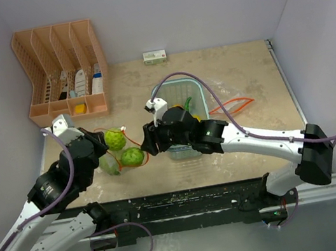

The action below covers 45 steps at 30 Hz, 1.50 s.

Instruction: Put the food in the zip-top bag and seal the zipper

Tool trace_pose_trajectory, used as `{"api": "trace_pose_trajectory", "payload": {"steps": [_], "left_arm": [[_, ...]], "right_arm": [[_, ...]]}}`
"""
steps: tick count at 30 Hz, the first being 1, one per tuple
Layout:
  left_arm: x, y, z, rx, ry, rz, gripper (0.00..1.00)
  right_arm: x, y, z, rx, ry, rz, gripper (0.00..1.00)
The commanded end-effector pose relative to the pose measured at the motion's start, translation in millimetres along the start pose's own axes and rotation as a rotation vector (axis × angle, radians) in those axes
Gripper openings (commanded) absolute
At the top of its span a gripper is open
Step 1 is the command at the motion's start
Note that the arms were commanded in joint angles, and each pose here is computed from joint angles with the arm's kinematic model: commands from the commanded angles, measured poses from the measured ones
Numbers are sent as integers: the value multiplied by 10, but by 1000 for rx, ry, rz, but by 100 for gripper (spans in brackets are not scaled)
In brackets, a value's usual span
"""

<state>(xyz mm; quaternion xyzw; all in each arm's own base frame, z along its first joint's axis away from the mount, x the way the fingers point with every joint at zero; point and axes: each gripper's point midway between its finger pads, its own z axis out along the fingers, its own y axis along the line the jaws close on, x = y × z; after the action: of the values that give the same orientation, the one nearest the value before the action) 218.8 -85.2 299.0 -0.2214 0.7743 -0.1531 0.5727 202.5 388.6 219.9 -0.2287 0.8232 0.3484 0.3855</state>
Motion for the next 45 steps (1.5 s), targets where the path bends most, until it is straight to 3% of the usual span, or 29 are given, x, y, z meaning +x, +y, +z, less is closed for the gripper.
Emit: {"api": "trace_pose_trajectory", "payload": {"steps": [1,7,12,15,25,32,38,45], "left_arm": [[-281,-138,-78,42,-65,-106,0],[-281,-114,-91,42,-66,-108,0],[-230,-76,-90,33,-52,-102,0],[-139,-22,-79,24,-31,-91,0],[377,235,40,-36,69,-42,0],[547,287,77,-46,106,-30,4],[535,194,102,-14,101,-36,5],[579,15,196,17,112,-42,9]], "right_arm": [[-306,261,49,-103,-93,23,49],[-262,314,165,-137,-87,38,44],[-337,288,168,-115,-114,37,10],[-471,267,124,-84,-142,25,0],[-690,622,99,-229,-87,25,0],[-511,302,219,-207,-24,105,0],[-669,66,223,-183,-42,126,0],[-790,257,162,-278,-50,99,0]]}}
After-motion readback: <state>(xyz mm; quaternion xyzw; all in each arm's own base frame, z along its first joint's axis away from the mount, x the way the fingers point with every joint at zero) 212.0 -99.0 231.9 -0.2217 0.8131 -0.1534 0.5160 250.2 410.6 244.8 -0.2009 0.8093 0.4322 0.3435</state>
